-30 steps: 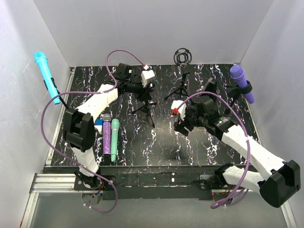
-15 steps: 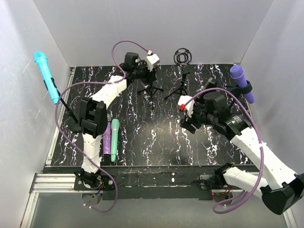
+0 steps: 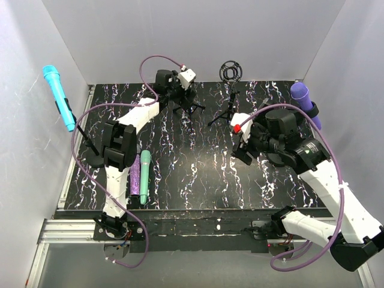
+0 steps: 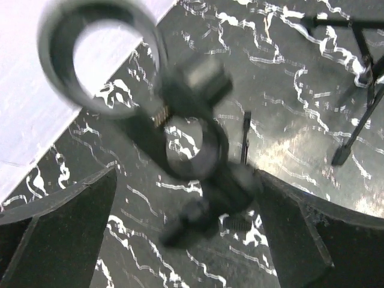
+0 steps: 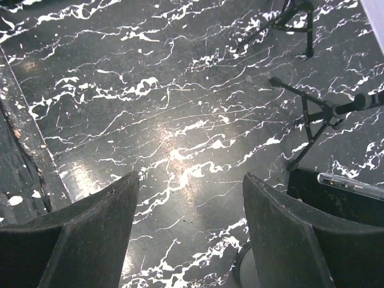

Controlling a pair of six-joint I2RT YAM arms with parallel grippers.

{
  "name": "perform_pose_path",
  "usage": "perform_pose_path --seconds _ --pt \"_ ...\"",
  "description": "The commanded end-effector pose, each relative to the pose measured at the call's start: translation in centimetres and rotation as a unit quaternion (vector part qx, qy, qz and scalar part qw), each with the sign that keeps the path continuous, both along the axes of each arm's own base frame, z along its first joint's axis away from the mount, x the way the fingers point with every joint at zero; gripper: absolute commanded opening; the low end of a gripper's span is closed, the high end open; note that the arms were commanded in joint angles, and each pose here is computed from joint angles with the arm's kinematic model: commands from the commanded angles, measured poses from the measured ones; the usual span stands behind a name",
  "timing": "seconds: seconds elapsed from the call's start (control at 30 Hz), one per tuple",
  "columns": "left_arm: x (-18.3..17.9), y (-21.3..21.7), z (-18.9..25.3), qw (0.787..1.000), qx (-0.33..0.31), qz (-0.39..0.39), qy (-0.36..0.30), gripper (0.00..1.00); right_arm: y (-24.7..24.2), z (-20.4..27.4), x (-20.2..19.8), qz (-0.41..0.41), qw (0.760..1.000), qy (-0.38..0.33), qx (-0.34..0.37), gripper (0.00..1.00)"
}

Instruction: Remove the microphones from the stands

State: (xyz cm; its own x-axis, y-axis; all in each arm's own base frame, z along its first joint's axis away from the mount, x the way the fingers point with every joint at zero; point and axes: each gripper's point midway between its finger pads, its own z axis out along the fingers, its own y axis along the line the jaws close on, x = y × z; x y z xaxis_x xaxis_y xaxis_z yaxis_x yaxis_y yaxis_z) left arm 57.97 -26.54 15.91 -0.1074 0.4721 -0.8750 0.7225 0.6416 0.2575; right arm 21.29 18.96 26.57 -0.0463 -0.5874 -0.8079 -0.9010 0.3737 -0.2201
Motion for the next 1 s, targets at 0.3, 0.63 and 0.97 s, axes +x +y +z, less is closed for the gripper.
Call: perform_pose_path --seconds 0.3,0.63,0.97 --pt "-11.5 5.9 13.0 0.991 -0.084 0.098 0.03 0.98 -6.8 12.9 -2.4 -0.117 0.983 -0.139 0.032 0.86" --pt "-22.0 3.2 11.5 0.969 -0.169 -0.012 0.181 0.98 -12.9 15.6 1.7 -0.301 0.95 -0.072 0.052 0.83" --pt "-24.5 0.9 10.5 0.953 -0.186 -0.053 0.234 0.98 -17.4 17.2 5.7 -0.32 0.943 -0.063 0.061 0.85"
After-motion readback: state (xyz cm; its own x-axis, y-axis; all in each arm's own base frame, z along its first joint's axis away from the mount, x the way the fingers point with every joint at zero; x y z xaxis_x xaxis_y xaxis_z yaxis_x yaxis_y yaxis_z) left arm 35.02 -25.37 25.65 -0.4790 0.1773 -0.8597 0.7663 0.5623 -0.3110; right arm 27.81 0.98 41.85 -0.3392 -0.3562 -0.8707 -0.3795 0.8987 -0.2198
